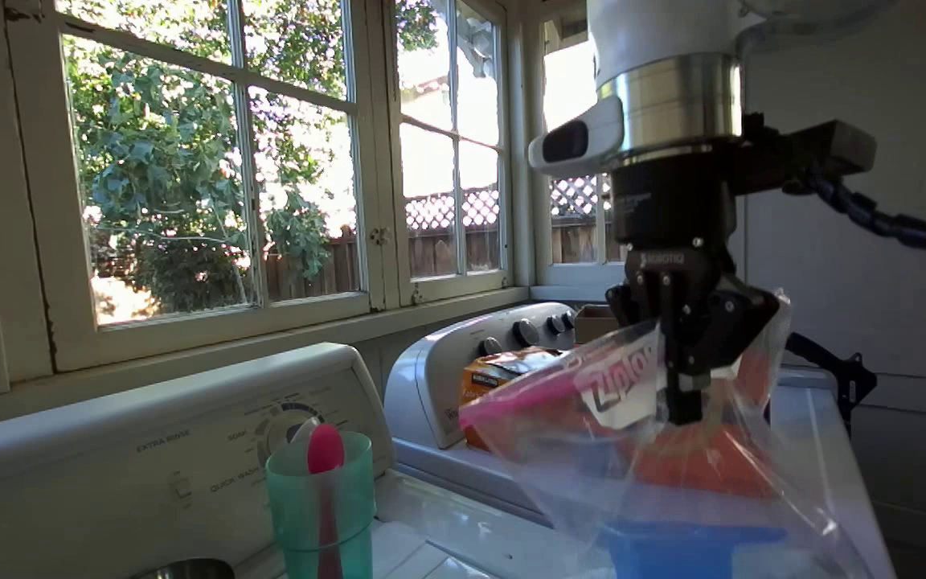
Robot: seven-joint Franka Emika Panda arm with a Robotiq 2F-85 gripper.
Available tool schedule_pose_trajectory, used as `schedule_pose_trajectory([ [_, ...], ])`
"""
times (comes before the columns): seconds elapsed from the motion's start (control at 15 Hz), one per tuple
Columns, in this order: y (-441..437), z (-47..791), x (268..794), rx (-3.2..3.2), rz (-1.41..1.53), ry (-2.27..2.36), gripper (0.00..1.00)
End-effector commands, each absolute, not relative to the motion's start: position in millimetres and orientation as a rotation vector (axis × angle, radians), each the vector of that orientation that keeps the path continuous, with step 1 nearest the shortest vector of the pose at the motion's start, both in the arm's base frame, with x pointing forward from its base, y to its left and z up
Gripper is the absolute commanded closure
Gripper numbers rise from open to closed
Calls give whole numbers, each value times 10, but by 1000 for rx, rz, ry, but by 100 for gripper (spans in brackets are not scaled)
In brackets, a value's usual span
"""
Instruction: Put the clear bag into the tide box
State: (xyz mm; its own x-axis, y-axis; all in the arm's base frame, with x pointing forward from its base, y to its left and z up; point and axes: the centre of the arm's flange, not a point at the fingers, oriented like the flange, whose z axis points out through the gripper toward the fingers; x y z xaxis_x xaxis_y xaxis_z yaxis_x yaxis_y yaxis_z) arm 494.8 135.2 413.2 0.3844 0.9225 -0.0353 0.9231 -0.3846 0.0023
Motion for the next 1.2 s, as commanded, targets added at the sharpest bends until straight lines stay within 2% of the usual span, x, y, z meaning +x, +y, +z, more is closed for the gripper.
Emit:
schedule_pose_trajectory([
  [0.0,976,4835,4813,2535,-8,1611,100],
  [0.67,-902,6886,4612,2371,162,1340,100],
  [0.73,-1032,6987,4595,2361,194,1377,100],
  [0.8,-831,6714,4537,2384,178,1358,99],
  [1.13,-1043,6893,4528,2362,201,1357,100],
])
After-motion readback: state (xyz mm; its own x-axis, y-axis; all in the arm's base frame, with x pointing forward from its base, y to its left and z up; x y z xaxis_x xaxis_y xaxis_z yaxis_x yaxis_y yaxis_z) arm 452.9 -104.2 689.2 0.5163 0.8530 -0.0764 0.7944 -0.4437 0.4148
